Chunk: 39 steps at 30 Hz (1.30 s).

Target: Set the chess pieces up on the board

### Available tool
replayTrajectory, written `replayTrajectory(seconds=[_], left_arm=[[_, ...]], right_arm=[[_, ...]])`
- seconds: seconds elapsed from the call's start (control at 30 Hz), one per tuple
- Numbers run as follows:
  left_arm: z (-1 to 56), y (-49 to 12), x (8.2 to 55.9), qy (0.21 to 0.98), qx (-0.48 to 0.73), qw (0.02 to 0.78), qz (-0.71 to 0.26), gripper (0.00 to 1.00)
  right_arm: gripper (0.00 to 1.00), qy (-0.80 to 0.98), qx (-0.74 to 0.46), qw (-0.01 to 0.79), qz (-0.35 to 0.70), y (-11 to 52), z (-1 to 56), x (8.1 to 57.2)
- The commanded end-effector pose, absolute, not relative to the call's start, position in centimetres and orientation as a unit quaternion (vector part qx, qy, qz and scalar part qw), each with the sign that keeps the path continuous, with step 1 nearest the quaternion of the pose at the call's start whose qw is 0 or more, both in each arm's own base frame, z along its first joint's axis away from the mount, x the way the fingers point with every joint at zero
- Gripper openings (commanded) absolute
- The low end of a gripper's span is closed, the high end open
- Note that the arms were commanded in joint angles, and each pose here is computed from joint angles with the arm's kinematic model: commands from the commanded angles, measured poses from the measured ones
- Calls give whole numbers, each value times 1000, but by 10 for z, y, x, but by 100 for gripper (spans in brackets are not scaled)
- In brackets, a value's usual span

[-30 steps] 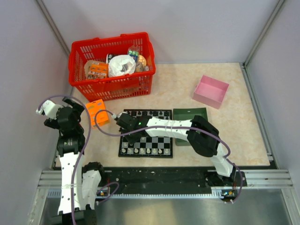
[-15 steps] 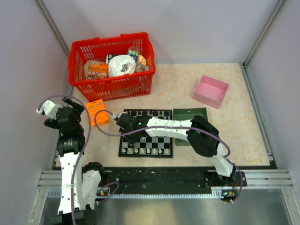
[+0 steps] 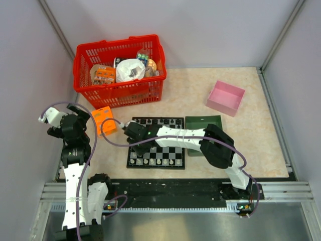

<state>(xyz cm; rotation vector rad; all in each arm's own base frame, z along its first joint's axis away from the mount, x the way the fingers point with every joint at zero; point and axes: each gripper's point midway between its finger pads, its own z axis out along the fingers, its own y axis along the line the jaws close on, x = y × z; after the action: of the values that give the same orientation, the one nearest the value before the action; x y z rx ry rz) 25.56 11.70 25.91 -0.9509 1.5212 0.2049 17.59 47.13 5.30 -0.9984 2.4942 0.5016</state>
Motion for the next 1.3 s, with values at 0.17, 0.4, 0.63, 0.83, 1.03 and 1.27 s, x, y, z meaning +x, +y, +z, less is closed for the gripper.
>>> replayTrajectory(seconds=[0.17, 0.4, 0.63, 0.83, 1.03, 1.27], left_arm=[[271, 118, 258, 644, -415, 638, 79, 99], [269, 117, 258, 645, -415, 637, 77, 99], [271, 117, 258, 644, -415, 638, 77, 99], [271, 118, 258, 644, -415, 638, 79, 99], [272, 118, 259, 644, -415, 638, 78, 99], [273, 117, 259, 643, -414, 639, 76, 99]], right_arm=[[34, 872, -350, 273, 207, 482, 115, 191], [36, 874, -320, 306, 201, 472, 136, 222], [37, 885, -299, 309, 180, 463, 122, 248], [37, 892, -297, 293, 173, 463, 103, 257], [36, 894, -303, 277, 180, 467, 93, 255], [34, 898, -301, 268, 174, 466, 82, 253]])
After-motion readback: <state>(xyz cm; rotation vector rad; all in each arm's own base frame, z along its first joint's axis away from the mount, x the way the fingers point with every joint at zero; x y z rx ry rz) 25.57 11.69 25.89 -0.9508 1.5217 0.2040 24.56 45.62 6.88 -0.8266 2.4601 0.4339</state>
